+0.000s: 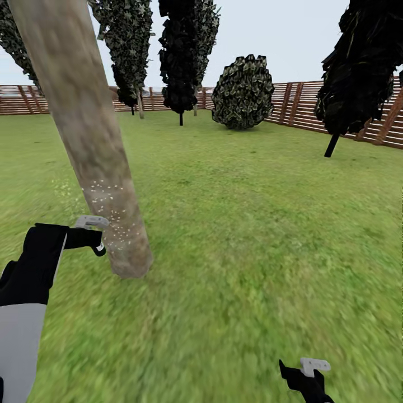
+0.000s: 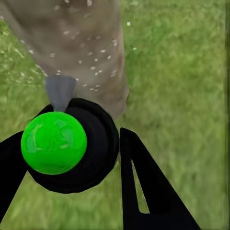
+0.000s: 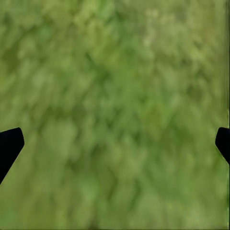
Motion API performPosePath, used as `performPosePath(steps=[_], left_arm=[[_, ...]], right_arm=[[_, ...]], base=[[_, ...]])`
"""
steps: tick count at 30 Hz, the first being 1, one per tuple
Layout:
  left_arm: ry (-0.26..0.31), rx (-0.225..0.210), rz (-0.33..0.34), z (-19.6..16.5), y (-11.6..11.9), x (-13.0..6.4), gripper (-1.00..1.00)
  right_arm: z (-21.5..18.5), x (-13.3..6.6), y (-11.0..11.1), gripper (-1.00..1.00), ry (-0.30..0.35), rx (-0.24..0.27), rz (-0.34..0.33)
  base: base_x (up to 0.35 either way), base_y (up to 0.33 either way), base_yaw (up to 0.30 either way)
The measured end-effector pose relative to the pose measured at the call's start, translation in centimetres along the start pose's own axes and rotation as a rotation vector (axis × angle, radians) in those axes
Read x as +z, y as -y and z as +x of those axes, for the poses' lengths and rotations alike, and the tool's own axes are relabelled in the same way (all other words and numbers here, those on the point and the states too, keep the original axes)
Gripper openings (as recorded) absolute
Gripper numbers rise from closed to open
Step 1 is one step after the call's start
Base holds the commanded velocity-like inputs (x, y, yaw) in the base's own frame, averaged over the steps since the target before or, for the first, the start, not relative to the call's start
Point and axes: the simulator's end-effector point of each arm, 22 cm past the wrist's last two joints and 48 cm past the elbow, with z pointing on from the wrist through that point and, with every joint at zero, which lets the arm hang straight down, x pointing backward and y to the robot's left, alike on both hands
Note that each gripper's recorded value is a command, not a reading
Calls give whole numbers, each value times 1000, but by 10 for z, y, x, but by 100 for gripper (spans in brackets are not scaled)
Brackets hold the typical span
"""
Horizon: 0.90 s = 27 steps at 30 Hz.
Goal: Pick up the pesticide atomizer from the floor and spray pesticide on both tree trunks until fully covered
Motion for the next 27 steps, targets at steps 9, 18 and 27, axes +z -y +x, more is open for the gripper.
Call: performPosePath(steps=[9,18,27], left_arm=[[0,-3,0,0,0,0,-100],[1,-3,0,0,0,0,-100],[1,-4,-3,0,-2,0,-100]], right_arm=[[0,0,1,100,1,-1,0],[0,0,0,100,1,0,-1],[0,0,-1,100,0,-1,-2]], base=[[2,-273,1],[0,-274,227],[0,-275,277]])
